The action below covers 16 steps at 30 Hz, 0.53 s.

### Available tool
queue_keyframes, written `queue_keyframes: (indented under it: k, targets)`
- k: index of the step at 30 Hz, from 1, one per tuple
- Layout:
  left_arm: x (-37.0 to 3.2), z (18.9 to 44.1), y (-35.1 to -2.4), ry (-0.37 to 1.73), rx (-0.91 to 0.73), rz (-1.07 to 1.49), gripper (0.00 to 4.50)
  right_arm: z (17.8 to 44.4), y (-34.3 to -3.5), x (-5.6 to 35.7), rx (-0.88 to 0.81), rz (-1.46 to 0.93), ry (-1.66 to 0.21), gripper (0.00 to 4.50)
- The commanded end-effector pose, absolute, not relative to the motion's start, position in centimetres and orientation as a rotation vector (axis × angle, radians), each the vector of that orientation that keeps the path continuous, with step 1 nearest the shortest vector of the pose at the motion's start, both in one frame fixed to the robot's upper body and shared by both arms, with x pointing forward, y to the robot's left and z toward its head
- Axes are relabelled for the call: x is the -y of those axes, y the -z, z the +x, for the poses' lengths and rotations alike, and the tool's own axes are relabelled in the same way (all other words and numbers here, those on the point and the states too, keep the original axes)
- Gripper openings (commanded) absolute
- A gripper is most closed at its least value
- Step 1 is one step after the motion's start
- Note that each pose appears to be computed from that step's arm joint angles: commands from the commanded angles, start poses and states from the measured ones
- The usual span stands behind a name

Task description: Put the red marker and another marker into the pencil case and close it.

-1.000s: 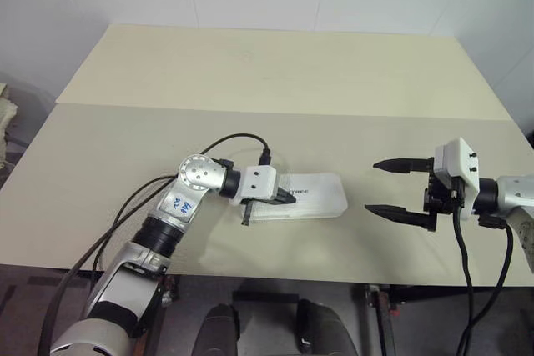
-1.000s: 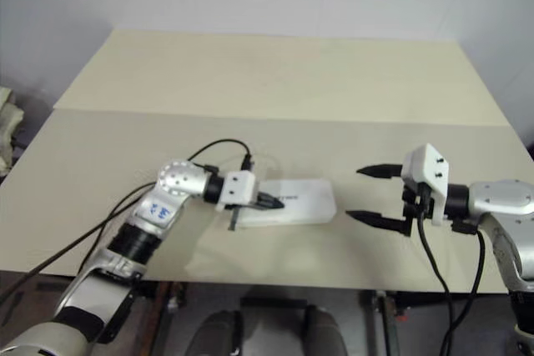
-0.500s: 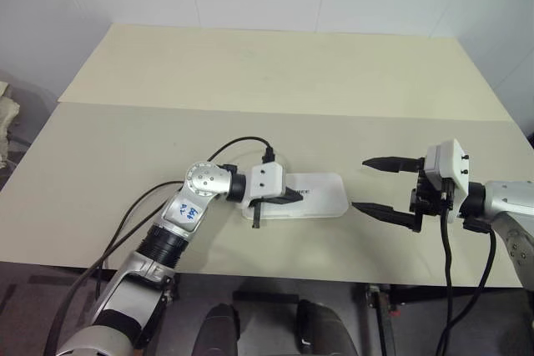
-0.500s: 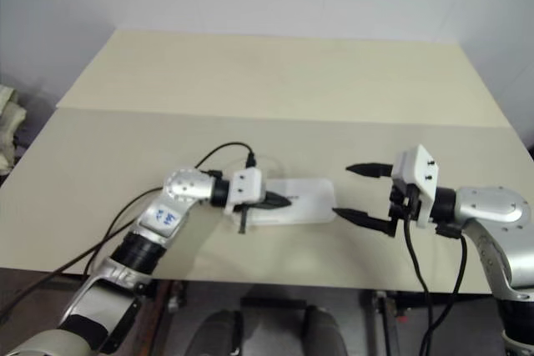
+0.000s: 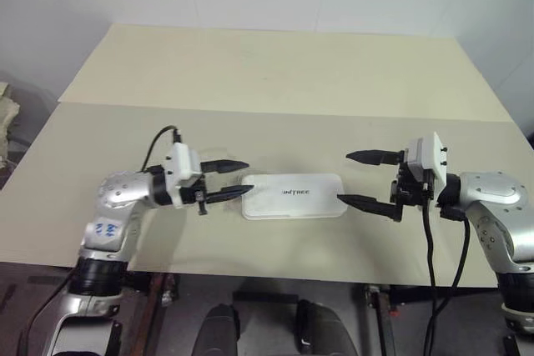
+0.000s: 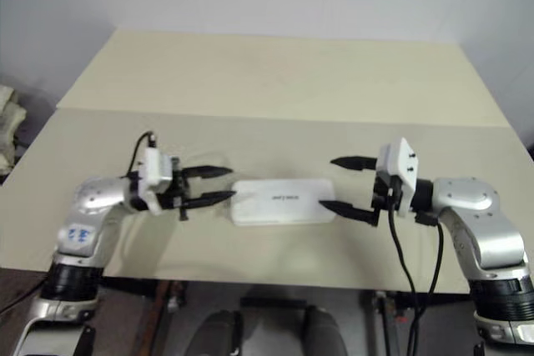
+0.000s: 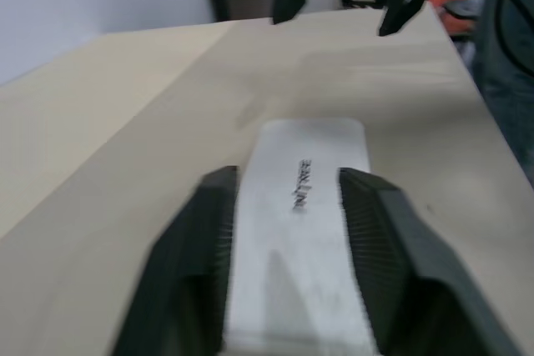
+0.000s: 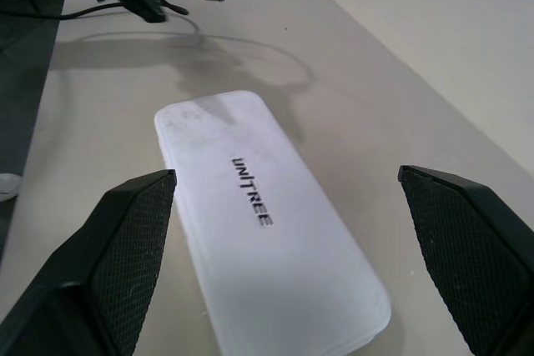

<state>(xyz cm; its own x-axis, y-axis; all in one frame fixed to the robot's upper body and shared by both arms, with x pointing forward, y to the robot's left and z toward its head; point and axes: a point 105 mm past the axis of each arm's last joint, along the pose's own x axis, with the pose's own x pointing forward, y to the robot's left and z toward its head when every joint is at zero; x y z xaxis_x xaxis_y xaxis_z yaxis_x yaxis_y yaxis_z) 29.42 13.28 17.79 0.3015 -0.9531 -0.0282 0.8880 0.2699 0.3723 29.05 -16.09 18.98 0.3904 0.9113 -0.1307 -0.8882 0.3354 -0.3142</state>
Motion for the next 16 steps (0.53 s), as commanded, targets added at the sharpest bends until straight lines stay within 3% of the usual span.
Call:
queue_keyframes:
  k: [1, 3, 4, 16]
  targets:
    - [-14.8, 28.8, -18.6, 1.220, 0.236, 0.373, 3.80, 29.1, -20.8, 15.5, 0.161, -0.390, -1.179, 4.50]
    - [-15.8, 28.6, -18.5, 1.204, 0.222, 0.371, 4.42, 29.1, -21.1, 15.3, 0.167, -0.393, -1.178, 4.50]
    - [-16.0, 28.5, -18.5, 1.203, 0.221, 0.369, 4.47, 29.0, -21.1, 15.5, 0.162, -0.397, -1.174, 4.50]
    - [-15.6, 29.0, -18.8, 1.132, 0.264, 0.344, 4.47, 29.1, -19.9, 19.0, 0.120, -0.429, -1.026, 4.50]
